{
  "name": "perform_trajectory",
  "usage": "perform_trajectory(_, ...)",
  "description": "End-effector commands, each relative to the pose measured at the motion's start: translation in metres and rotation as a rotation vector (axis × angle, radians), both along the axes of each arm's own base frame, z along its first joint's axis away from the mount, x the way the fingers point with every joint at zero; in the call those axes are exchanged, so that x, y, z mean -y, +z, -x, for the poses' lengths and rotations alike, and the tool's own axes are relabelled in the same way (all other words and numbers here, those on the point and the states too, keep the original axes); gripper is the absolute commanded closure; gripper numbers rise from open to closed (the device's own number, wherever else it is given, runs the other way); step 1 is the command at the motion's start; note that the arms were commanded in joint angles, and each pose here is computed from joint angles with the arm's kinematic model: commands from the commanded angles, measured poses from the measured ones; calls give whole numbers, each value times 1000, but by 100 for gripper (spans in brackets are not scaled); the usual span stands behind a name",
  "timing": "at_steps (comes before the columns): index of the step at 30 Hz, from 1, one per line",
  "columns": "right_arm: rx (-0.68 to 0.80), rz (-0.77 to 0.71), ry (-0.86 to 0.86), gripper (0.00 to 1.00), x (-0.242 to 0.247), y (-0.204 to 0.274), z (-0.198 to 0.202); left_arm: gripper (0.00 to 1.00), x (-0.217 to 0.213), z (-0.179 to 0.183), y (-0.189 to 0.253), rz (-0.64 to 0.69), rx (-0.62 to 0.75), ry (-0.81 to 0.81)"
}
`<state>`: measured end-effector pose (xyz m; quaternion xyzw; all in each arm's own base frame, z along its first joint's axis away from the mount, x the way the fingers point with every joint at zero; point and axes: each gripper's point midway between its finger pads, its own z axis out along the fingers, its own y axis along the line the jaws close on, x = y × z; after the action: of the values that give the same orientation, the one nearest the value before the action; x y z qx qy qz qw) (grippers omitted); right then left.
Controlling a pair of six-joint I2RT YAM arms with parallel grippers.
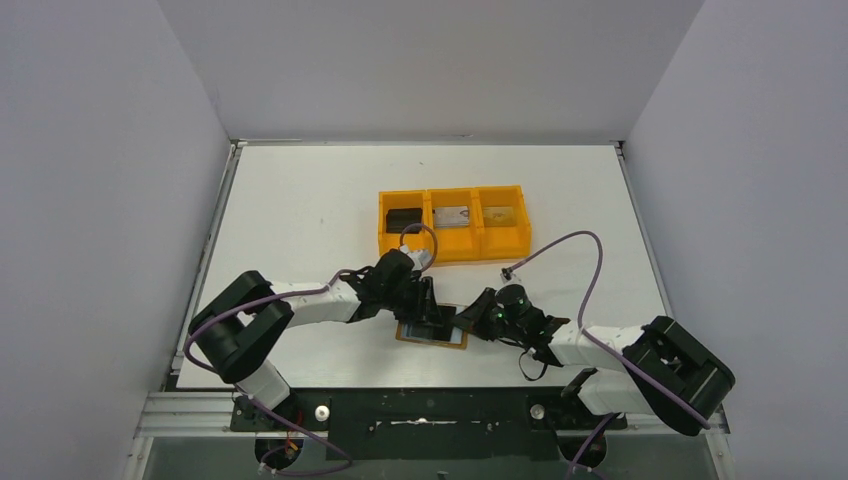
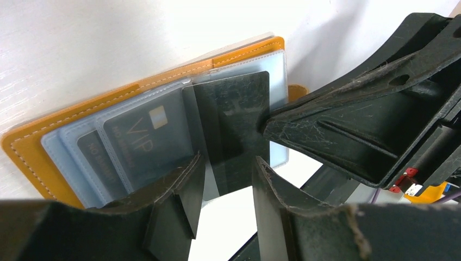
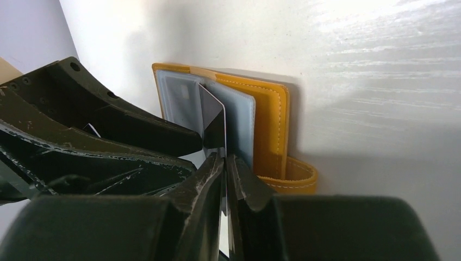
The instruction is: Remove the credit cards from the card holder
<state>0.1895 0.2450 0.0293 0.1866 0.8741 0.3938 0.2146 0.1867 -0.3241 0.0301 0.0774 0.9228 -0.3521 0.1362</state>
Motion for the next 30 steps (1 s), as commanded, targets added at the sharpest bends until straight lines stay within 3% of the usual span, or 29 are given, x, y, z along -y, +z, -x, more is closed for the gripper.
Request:
perform_trajectory(1, 48, -81, -10, 90, -11, 16, -12, 64, -14, 11, -29, -92, -29, 1)
perform_trajectory(11, 51, -89, -2, 90, -14, 18, -13, 69, -17, 10, -28, -97, -23, 12)
perform_trajectory(14, 55, -109, 20, 82, -20, 22, -12, 70, -16, 10, -28, -91, -24, 10)
perform_trajectory(17, 49, -112, 37, 80, -25, 20, -12, 70, -14, 10, -27, -87, -22, 10)
perform_trajectory(24, 46, -68, 7, 100, -17, 16, -14, 72, -19, 7, -24, -102, -8, 23)
perform_trajectory(30, 78, 112, -6, 100, 15, 25, -16, 65, -25, -13, 4, -88, 66, 79)
